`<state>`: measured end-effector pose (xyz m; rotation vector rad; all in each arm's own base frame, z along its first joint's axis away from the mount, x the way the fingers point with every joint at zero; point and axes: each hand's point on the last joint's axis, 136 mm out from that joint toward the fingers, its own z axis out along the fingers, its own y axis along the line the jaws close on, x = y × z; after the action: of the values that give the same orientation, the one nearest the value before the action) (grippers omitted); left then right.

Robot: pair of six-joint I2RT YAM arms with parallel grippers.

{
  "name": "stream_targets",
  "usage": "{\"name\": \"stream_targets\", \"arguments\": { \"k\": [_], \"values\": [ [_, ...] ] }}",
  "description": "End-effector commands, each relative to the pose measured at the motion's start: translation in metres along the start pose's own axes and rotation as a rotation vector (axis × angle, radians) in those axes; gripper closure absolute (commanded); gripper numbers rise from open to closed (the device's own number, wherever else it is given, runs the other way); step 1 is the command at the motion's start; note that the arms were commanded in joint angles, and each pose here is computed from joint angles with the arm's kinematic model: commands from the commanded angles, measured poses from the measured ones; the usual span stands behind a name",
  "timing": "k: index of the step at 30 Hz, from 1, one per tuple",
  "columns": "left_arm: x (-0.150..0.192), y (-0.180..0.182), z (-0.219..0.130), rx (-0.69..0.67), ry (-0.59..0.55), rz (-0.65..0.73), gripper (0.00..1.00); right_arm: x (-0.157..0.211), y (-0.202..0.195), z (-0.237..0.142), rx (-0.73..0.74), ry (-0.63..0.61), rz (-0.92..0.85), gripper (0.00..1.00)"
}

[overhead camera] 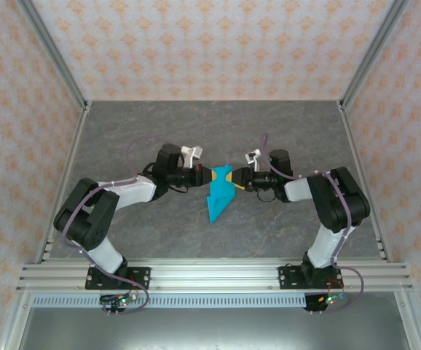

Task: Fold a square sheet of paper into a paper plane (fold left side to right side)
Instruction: Place the paper at the center of the table.

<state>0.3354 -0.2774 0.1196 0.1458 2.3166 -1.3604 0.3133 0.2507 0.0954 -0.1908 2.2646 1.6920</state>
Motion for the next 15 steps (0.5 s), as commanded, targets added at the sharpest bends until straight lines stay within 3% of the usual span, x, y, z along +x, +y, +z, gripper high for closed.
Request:
{"name": "stream_targets", "arguments": {
  "k": [1,7,15],
  "values": [
    [-0.002,-0.001,0.002,0.020,0.000,0.018,1.00,0.001,0.009,0.000,-0.035,0.004,-0.060,0.58],
    [0.000,0.012,0.009,-0.010,0.011,-0.002,1.00,0.008,-0.002,-0.002,0.022,0.021,-0.043,0.70],
    [0.000,0.019,0.014,-0.020,0.014,-0.015,1.00,0.020,-0.003,-0.006,0.044,0.064,-0.045,0.64]
  ]
}}
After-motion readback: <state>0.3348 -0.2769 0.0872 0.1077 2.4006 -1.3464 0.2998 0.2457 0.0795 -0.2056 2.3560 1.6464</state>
